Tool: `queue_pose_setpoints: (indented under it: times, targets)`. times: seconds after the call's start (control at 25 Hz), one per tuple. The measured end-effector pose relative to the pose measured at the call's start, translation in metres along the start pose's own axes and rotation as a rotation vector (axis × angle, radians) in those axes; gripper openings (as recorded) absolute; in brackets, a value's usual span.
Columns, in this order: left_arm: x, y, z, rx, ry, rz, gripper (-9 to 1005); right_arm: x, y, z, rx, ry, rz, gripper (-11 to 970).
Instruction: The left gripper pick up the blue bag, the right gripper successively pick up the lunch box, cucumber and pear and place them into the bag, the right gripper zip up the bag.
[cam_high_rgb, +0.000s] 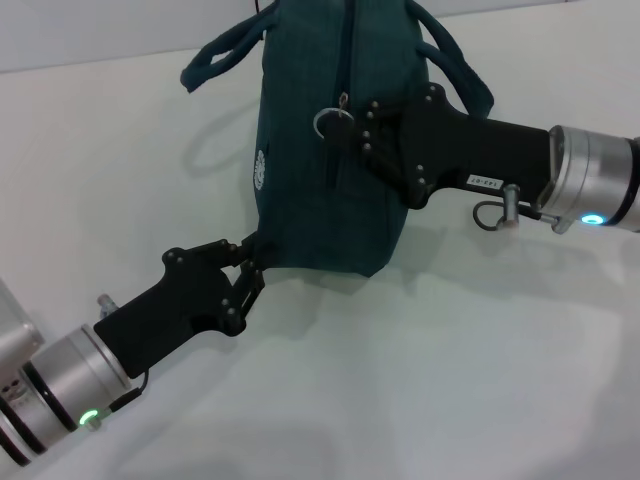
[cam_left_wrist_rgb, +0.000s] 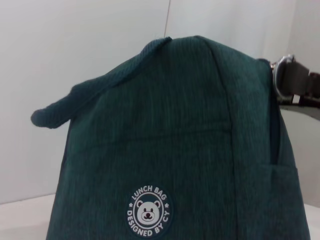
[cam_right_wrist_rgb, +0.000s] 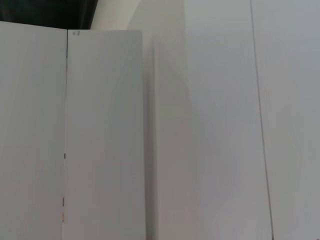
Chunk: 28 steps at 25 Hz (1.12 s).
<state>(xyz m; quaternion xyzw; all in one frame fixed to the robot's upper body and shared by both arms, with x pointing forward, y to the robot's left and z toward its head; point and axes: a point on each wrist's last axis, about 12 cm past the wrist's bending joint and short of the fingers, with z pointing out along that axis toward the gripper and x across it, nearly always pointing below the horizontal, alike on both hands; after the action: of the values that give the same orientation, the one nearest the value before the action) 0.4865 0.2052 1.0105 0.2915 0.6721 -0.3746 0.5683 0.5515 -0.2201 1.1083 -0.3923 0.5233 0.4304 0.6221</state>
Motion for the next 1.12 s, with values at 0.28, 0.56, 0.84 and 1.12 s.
queue_pose_setpoints:
  times: [0.28,0.56,0.84,1.12]
  targets:
    - [-0.003,0.0,0.0,0.005,-0.023,0.004,111,0.002,0.003,-0.004,0.001,-0.003,0.016,11]
    - [-0.003,0.0,-0.001,0.012,-0.023,0.008,77,0.001,0.003,-0.005,0.009,-0.015,0.022,11]
    - [0.001,-0.001,-0.01,-0.004,-0.023,0.013,77,-0.002,0.004,-0.008,0.03,-0.073,0.028,11]
    - [0.003,-0.001,-0.009,0.004,-0.004,0.011,76,-0.004,0.0,-0.016,0.114,-0.133,0.045,11]
